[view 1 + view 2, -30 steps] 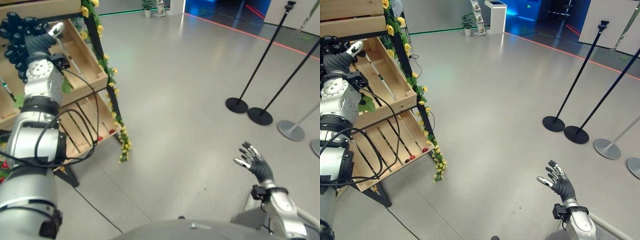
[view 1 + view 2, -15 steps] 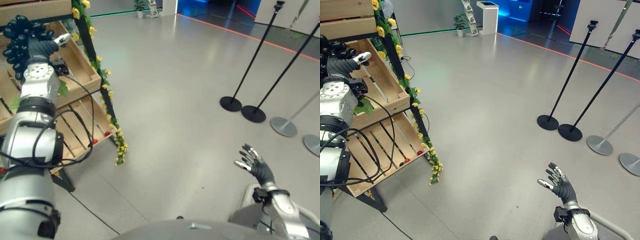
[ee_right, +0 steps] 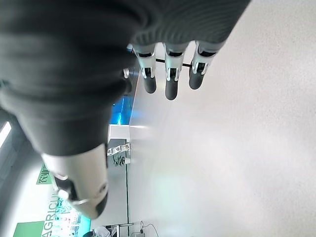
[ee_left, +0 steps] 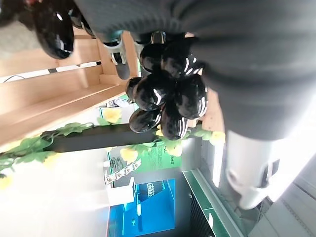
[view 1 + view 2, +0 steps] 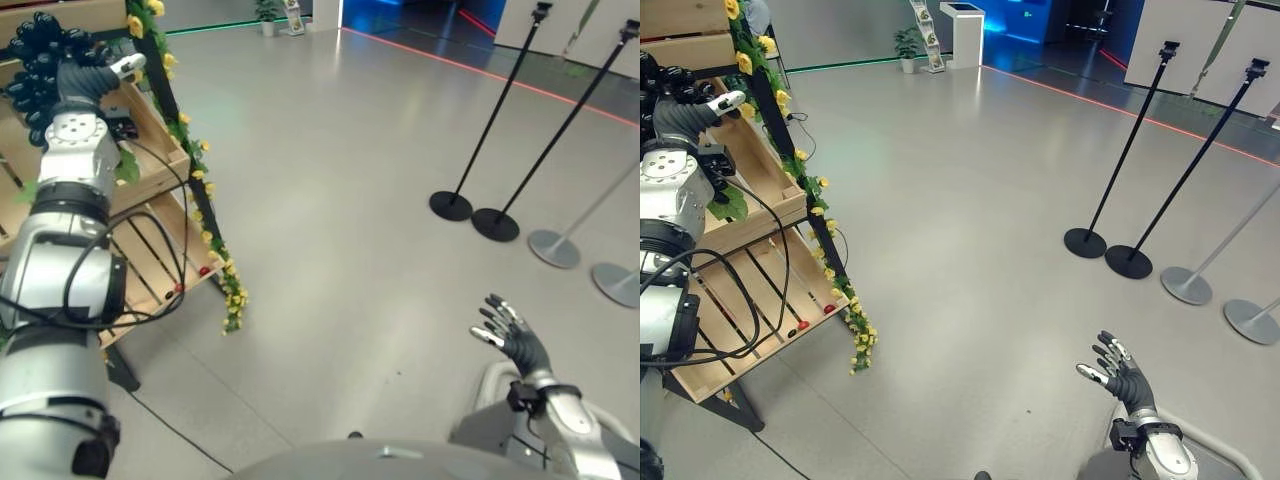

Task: Pick up the fruits from the basket on one side to the basket on the other side

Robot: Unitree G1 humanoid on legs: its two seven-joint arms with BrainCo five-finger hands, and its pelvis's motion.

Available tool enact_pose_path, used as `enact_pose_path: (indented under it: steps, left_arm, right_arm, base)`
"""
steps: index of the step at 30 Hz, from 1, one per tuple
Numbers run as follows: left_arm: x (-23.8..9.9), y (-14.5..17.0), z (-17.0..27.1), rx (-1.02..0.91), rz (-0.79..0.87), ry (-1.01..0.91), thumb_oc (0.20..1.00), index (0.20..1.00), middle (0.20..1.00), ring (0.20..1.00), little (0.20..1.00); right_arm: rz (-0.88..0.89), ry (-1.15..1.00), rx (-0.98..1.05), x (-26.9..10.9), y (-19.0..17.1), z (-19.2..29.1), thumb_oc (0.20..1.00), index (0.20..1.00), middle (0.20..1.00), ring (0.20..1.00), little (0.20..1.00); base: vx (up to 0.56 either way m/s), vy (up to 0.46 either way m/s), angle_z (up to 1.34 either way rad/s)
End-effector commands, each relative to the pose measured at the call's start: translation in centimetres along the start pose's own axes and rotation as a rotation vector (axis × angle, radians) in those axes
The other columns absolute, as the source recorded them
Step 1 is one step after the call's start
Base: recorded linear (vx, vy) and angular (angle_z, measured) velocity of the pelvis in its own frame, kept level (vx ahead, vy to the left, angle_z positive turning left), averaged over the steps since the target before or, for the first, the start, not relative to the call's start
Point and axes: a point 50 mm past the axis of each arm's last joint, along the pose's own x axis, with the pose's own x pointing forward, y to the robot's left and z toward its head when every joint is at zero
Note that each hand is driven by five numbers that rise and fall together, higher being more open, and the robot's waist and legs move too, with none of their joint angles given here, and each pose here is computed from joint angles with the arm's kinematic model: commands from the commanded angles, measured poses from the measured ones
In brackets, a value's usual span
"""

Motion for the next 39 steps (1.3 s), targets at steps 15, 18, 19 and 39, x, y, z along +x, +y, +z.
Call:
enact_pose_path:
  steps: [15,18,19,39]
  left_arm:
    - [0.6,6.5,7.4,-0.026,0.206,-0.194,1.0,1.0,1.0,1.0,1.0]
    - [0.4,7.7,6.7,0.009,0.233,-0.168,1.0,1.0,1.0,1.0,1.0]
    - [0.4,8.0,6.7,0.03,0.24,-0.162,1.0,1.0,1.0,1.0,1.0]
    - [-0.4,11.5,6.0,0.047,0.357,-0.132,0.944,0.944,0.944,0.944,0.944]
  right_arm:
    - [-0.005,-0.176,-0.063,1.2,-2.1,4.7,1.0,1.0,1.0,1.0,1.0]
    - [-0.015,-0.156,-0.066,0.8,-2.2,4.2,1.0,1.0,1.0,1.0,1.0]
    - [-0.015,-0.151,-0.069,0.7,-2.2,4.1,1.0,1.0,1.0,1.0,1.0]
    - [0.004,-0.149,-0.085,0.2,-2.0,4.0,1.0,1.0,1.0,1.0,1.0]
  base:
    - [0.09,0.079,-0.34]
    - [0.1,0.021,-0.12]
    - [0.09,0.02,-0.14]
    - [0.04,0.026,-0.05]
